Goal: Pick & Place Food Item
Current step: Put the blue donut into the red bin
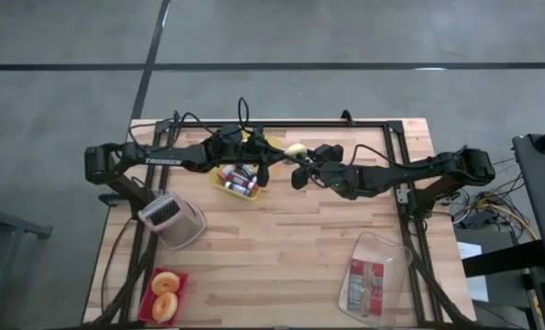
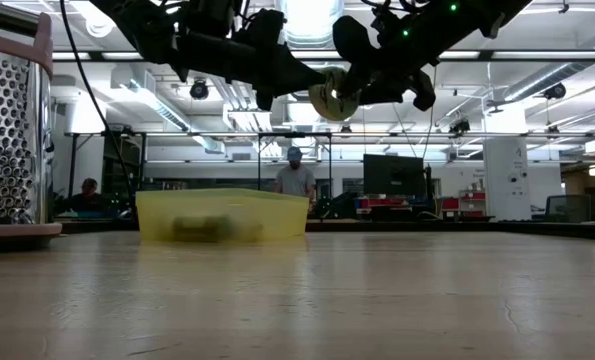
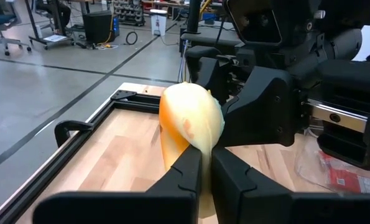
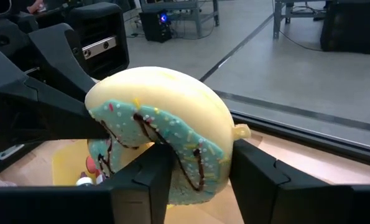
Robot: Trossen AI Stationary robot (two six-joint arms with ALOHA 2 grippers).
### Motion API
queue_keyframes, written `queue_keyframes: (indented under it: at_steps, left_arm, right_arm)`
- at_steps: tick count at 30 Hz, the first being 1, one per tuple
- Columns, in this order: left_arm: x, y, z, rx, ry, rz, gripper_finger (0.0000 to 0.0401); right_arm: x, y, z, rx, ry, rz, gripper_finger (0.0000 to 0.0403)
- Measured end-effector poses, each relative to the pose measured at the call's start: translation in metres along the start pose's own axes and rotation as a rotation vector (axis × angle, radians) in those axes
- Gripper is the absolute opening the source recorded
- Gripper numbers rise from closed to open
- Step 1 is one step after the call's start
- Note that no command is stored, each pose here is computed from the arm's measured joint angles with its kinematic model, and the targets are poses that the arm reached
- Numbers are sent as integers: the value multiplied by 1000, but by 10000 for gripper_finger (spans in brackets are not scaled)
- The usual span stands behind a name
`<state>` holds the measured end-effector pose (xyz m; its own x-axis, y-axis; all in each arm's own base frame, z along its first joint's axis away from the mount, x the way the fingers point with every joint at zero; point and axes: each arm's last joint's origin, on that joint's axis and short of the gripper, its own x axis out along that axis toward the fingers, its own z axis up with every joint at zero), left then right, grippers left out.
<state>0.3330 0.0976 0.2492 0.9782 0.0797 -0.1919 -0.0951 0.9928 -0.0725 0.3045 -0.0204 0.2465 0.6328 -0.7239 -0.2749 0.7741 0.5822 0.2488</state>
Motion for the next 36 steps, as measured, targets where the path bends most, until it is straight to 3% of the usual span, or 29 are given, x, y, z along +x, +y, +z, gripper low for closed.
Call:
queue_keyframes:
  at_steps: [18, 36]
  left_arm:
    - [0, 0, 0, 0, 0, -3, 26]
    - [-1, 0, -1, -3, 16, -2, 26]
  right_arm:
    - [0, 0, -1, -3, 4, -2, 201]
    - [-1, 1, 0, -2, 30, 43, 203]
